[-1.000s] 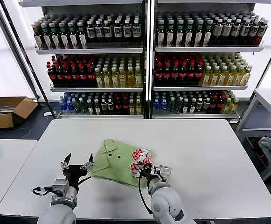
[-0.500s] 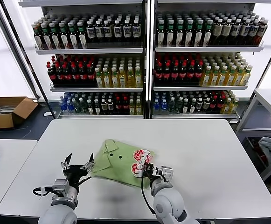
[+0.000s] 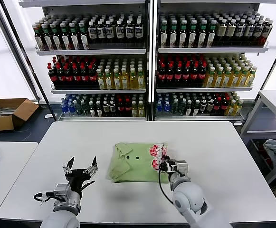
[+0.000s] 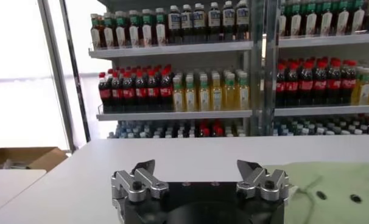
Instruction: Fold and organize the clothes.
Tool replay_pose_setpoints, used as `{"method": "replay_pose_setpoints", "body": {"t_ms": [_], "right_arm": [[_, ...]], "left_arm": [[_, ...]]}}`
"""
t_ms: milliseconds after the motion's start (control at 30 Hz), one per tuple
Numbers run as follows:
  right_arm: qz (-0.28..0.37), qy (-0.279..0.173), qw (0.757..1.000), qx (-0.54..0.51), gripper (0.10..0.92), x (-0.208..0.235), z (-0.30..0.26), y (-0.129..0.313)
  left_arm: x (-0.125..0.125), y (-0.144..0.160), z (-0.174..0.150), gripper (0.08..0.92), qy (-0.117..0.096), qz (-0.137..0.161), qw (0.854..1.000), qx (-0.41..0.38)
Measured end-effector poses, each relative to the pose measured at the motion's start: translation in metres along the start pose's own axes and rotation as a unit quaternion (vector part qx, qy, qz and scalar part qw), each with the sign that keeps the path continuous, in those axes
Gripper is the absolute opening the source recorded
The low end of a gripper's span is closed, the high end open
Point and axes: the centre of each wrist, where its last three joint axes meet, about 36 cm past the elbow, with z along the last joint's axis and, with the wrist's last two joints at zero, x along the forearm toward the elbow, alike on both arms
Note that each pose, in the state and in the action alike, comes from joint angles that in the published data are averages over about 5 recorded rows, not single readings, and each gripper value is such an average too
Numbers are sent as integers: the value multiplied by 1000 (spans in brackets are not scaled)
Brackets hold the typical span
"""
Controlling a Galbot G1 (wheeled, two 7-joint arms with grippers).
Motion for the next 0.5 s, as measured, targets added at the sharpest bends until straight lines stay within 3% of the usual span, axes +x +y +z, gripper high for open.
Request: {"method": "replay_pose_setpoints", "body": {"t_ms": [267,500], "right_arm": [[41,-20,997,65,375,-21,-7,-28],[39,-36,997,60,583,-2,2,-20]], "left_arm": [[4,-5,0,823,2,4,1000,3],[7,-8,2,823,4,6,1000,7]]}}
